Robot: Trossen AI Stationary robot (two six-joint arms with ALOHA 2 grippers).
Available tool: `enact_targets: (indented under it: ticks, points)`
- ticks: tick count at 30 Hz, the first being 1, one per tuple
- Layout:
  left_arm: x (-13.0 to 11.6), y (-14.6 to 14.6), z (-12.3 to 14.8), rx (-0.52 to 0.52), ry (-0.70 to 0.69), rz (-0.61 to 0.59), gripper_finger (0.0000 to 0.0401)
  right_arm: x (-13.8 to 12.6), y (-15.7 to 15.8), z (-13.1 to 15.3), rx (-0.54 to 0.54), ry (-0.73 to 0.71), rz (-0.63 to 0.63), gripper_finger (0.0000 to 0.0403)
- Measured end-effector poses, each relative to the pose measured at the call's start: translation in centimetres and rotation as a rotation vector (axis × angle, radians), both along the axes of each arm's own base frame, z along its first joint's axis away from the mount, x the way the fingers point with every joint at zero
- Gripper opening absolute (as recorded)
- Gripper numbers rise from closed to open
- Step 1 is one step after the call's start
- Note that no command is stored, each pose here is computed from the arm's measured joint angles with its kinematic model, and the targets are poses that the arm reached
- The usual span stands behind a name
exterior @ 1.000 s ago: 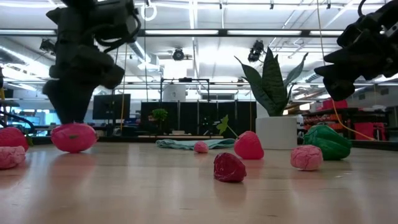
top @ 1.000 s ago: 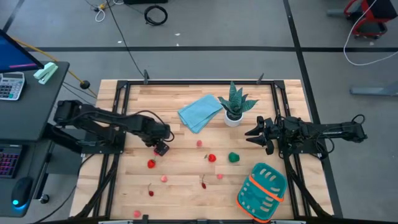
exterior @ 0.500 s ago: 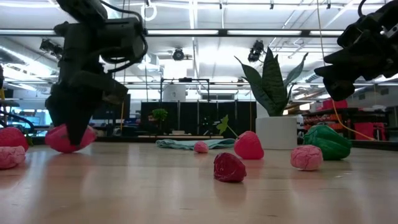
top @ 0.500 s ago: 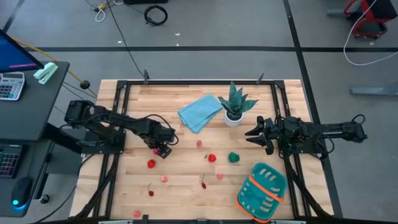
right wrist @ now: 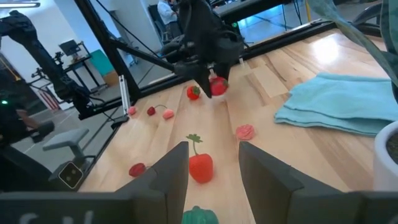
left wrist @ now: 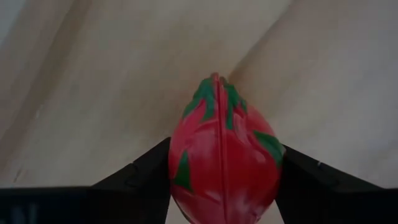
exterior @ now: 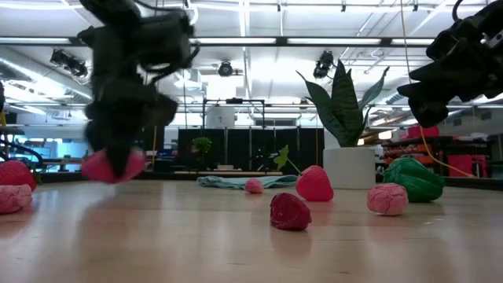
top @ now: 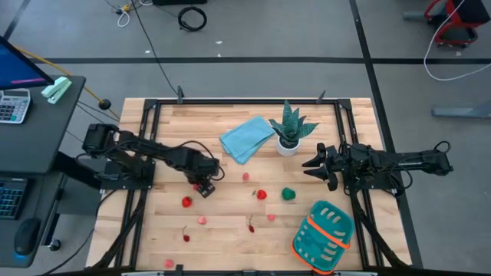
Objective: Pick and placing Produce into tupperware
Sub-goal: Put the dragon fruit into the basket
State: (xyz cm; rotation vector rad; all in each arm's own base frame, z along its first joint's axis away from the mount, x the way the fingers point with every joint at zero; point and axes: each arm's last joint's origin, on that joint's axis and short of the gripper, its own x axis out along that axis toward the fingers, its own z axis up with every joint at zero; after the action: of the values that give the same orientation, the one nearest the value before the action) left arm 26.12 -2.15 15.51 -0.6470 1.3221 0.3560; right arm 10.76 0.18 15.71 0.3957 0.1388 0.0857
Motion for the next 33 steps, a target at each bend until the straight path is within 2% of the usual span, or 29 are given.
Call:
enact_targets:
  ticks: [4, 8, 12, 15, 18, 25, 30, 33]
  points:
    - [2.8, -0.1, 2.8, 0.021, -0.207, -0.101, 0.0235, 0.0, 0.0, 0.0, -0.006, -0.001, 0.001, 0.0149]
    - [5.8, 0.0, 6.9, 0.077, -0.464, -0.209, 0.0226, 0.0, 0.0, 0.0, -0.031, -0.004, 0.003, 0.0149]
    - [7.8, -0.2, 10.8, 0.141, -0.693, -0.283, 0.0231, 0.0, 0.0, 0.0, -0.094, -0.01, 0.009, 0.0149]
    - [9.2, -0.4, 12.7, 0.184, -0.833, -0.319, 0.0238, 0.0, 0.0, 0.0, -0.103, -0.011, 0.01, 0.0149]
    - [10.8, -0.8, 12.8, 0.21, -0.886, -0.354, 0.0236, 0.0, 0.0, 0.0, -0.096, -0.01, 0.007, 0.0149]
    - [15.5, -2.5, 10.6, 0.232, -0.866, -0.455, 0.0232, 0.1, -0.3, -0.2, -0.108, 0.018, -0.081, 0.0149]
    - [18.4, -5.3, 10.9, 0.135, -0.995, -0.609, 0.024, 0.1, -0.4, -0.4, -0.121, 0.038, -0.114, 0.0149]
    - [20.0, -6.7, 11.0, 0.126, -1.032, -0.658, 0.0232, 0.1, -0.4, -0.5, -0.128, 0.051, -0.128, 0.0149]
